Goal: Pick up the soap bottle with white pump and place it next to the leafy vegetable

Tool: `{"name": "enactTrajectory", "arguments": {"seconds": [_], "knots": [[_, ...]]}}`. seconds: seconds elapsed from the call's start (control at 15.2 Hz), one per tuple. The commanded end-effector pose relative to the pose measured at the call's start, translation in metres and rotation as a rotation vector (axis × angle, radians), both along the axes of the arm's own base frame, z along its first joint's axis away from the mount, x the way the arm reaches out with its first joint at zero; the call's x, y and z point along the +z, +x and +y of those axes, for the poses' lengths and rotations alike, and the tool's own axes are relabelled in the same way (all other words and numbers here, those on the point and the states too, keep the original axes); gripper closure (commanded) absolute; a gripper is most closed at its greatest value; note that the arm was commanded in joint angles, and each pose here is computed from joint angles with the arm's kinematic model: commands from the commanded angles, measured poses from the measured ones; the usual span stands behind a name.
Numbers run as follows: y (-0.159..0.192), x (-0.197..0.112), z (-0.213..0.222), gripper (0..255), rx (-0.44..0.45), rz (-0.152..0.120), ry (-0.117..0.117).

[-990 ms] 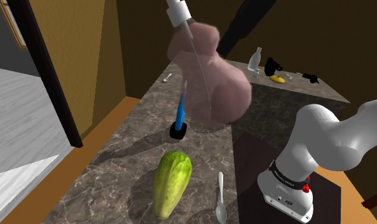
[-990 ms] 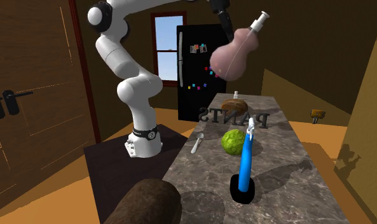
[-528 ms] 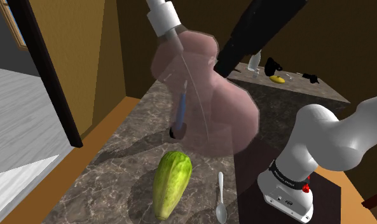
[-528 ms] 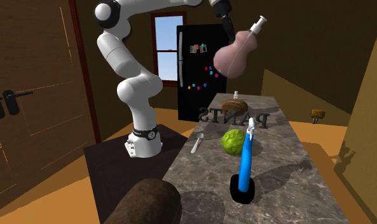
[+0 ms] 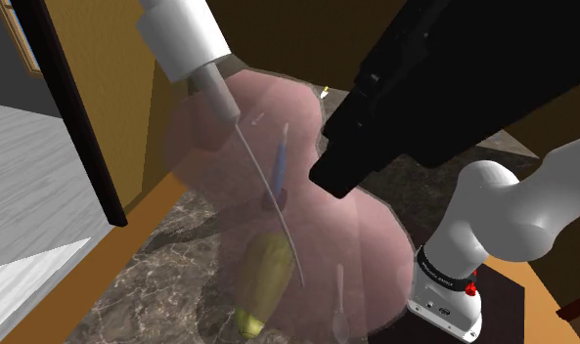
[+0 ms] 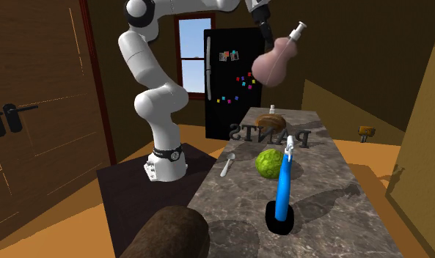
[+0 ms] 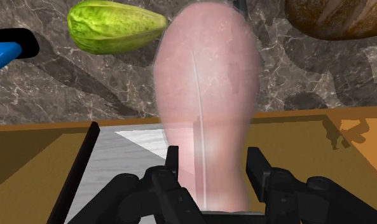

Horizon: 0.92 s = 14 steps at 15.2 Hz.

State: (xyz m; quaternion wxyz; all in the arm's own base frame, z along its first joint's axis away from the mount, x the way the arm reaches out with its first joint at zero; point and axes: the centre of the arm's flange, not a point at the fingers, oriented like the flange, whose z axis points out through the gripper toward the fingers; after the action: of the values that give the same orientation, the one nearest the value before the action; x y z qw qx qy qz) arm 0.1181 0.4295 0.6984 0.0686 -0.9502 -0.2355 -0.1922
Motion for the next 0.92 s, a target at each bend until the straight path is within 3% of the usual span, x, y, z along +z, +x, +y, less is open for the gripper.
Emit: {"name": "enactTrajectory", "arguments": {"seconds": [0.0, 0.86], "knots": [[-0.008, -0.003, 0.01, 255, -0.001, 0.001, 0.002], [-0.008, -0.072, 0.01, 255, -0.001, 0.001, 0.002]]}}
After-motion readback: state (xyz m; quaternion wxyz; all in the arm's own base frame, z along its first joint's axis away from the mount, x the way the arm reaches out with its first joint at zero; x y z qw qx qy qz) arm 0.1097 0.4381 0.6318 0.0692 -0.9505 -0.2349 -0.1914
